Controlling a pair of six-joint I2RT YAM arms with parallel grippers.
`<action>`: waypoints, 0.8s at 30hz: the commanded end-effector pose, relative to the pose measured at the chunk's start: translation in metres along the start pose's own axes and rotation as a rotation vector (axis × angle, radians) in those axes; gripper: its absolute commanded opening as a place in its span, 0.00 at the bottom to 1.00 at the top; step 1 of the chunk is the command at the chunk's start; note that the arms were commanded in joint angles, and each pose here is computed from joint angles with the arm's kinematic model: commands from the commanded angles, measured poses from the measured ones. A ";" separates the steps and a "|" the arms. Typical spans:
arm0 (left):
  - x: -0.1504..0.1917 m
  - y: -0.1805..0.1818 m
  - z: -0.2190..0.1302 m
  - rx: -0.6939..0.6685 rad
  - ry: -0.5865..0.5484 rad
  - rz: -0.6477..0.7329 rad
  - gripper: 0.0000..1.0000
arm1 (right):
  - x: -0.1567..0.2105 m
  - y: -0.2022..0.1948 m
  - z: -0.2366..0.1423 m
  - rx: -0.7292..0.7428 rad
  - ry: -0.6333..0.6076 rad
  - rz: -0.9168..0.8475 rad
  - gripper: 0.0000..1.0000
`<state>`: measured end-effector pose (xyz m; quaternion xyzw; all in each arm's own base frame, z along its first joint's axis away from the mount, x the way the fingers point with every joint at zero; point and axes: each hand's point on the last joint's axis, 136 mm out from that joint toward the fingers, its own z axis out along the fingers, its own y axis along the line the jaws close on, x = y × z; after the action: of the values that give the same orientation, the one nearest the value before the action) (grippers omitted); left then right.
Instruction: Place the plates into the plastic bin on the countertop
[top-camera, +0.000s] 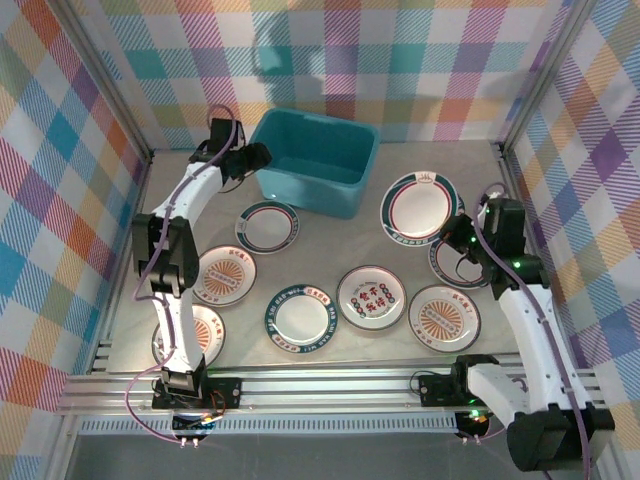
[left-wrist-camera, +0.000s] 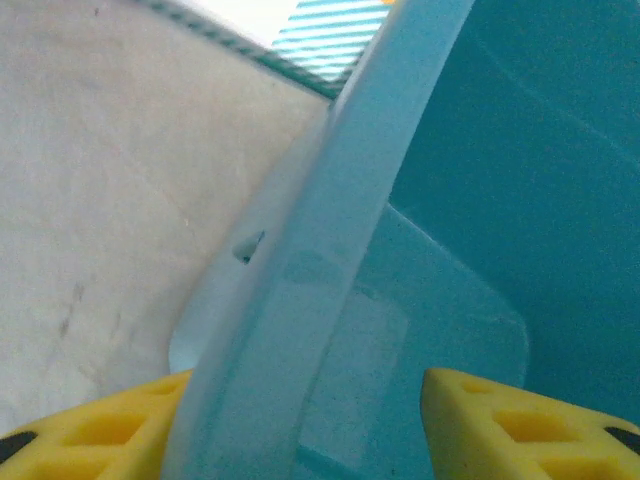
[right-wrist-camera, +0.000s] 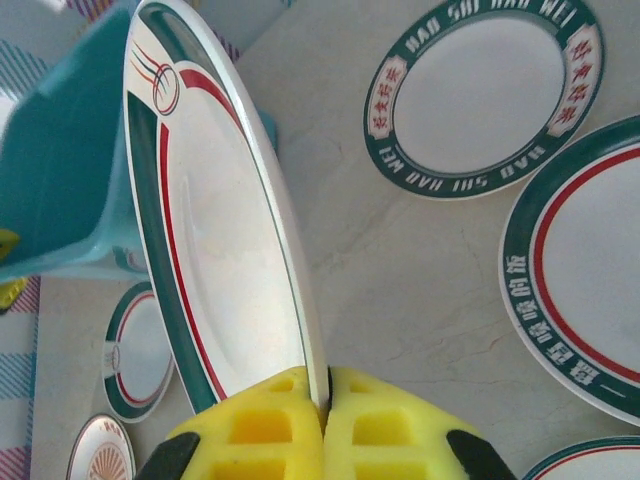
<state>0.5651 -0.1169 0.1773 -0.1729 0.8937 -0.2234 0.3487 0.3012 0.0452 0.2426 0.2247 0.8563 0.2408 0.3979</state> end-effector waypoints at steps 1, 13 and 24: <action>0.007 -0.031 -0.022 0.051 -0.042 -0.033 0.52 | -0.030 0.018 -0.029 -0.034 -0.121 -0.030 0.00; 0.040 -0.056 -0.035 0.000 -0.021 -0.101 0.51 | -0.022 0.020 -0.030 -0.073 -0.093 -0.015 0.00; 0.074 -0.070 -0.047 -0.050 -0.048 -0.246 0.51 | -0.030 0.030 -0.042 -0.106 -0.112 -0.029 0.00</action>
<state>0.5047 -0.2033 0.1871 -0.2497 0.8811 -0.2340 0.3264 0.2927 0.0383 0.2745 0.2229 0.8389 0.2482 0.4301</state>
